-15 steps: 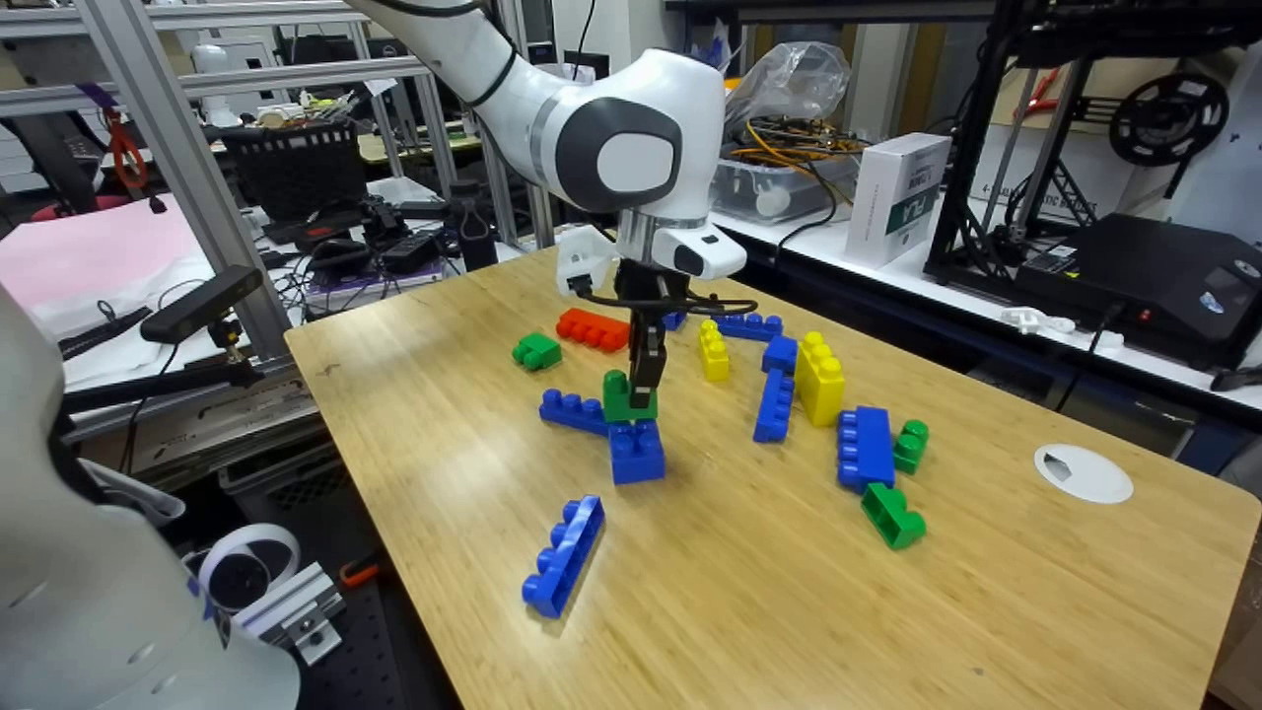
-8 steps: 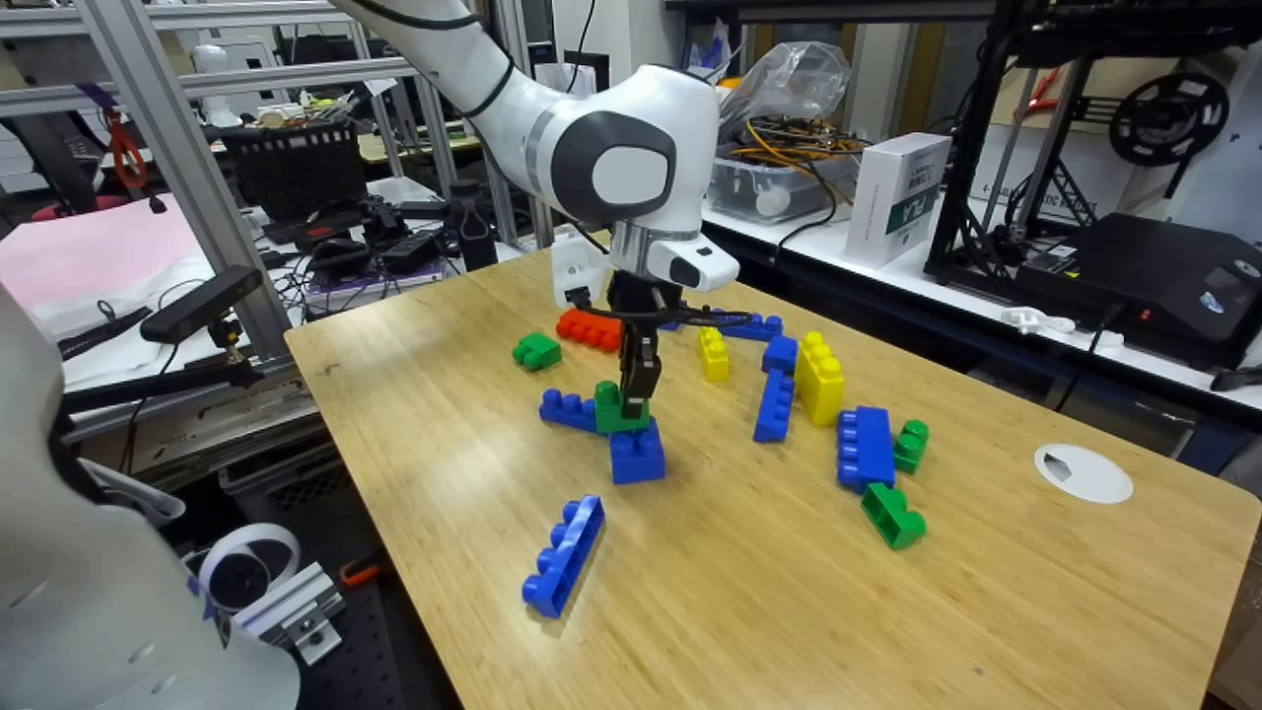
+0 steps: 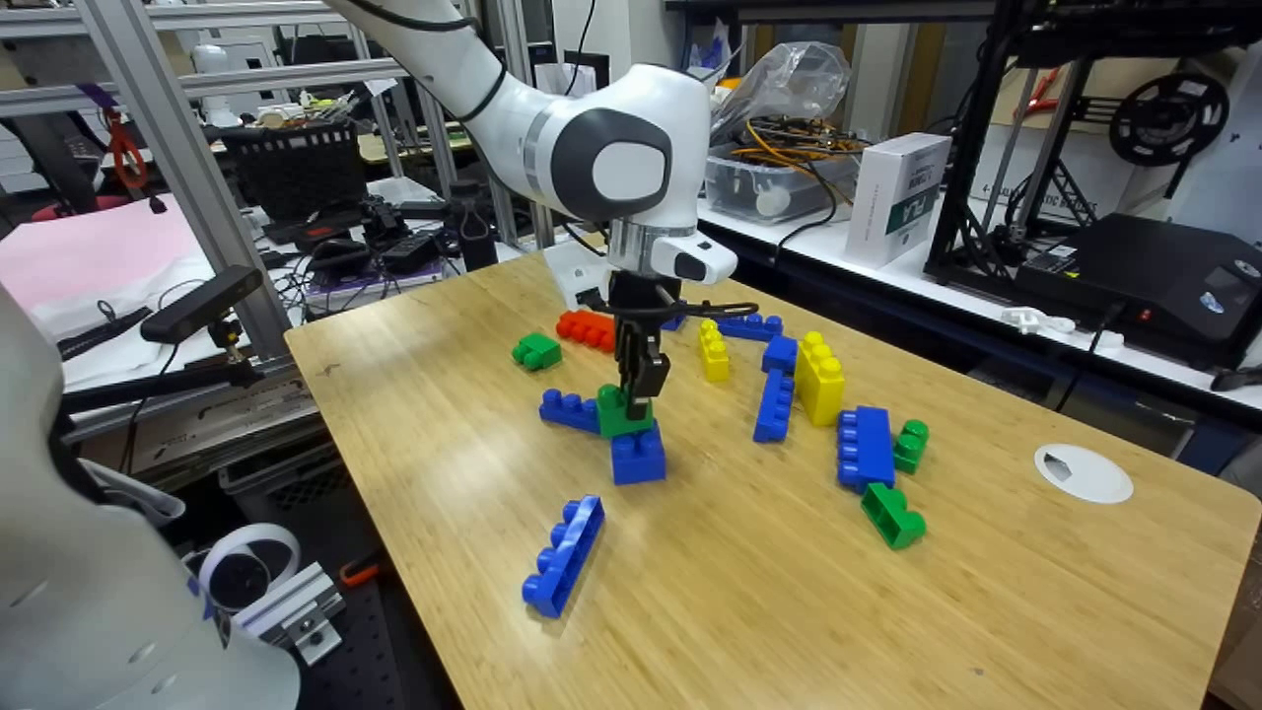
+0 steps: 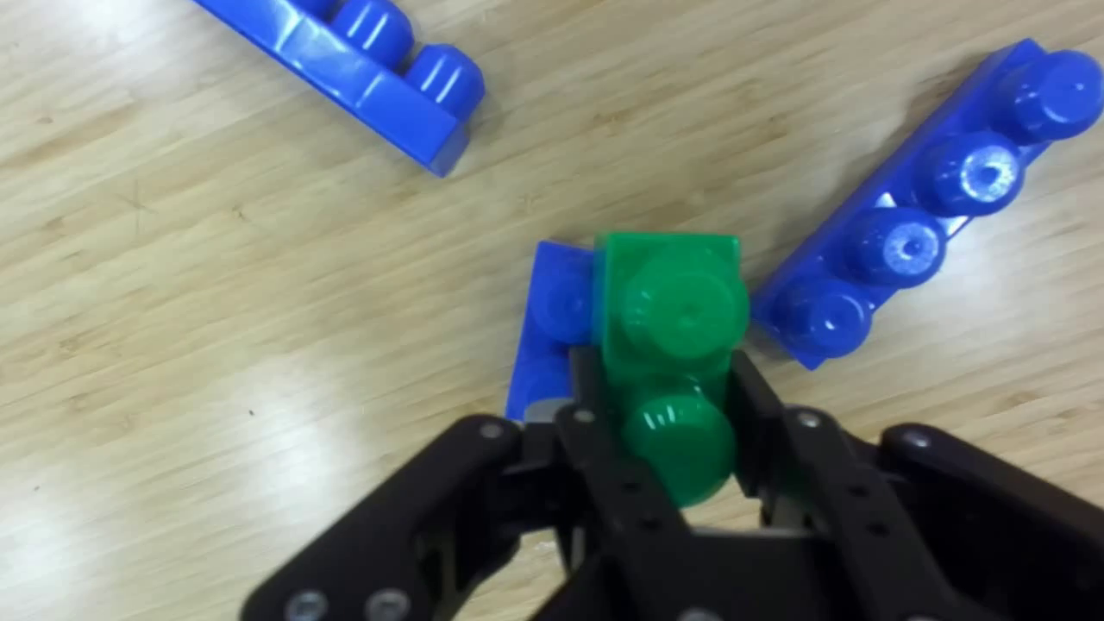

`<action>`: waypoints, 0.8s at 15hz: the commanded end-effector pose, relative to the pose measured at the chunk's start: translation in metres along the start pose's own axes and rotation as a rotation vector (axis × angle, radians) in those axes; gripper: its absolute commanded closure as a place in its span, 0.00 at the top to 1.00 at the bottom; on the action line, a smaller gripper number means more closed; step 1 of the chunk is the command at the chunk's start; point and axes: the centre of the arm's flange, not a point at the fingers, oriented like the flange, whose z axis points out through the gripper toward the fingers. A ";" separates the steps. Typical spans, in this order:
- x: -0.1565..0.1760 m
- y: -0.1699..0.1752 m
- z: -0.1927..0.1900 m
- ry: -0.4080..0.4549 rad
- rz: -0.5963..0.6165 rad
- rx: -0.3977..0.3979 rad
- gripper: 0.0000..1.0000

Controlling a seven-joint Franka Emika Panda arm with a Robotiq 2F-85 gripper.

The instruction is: Stack the green block on the blue one

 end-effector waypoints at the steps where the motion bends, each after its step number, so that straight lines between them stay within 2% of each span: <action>1: -0.002 0.002 0.002 0.026 -0.034 -0.018 0.10; 12: 0.003 0.004 -0.007 0.053 0.063 0.029 0.10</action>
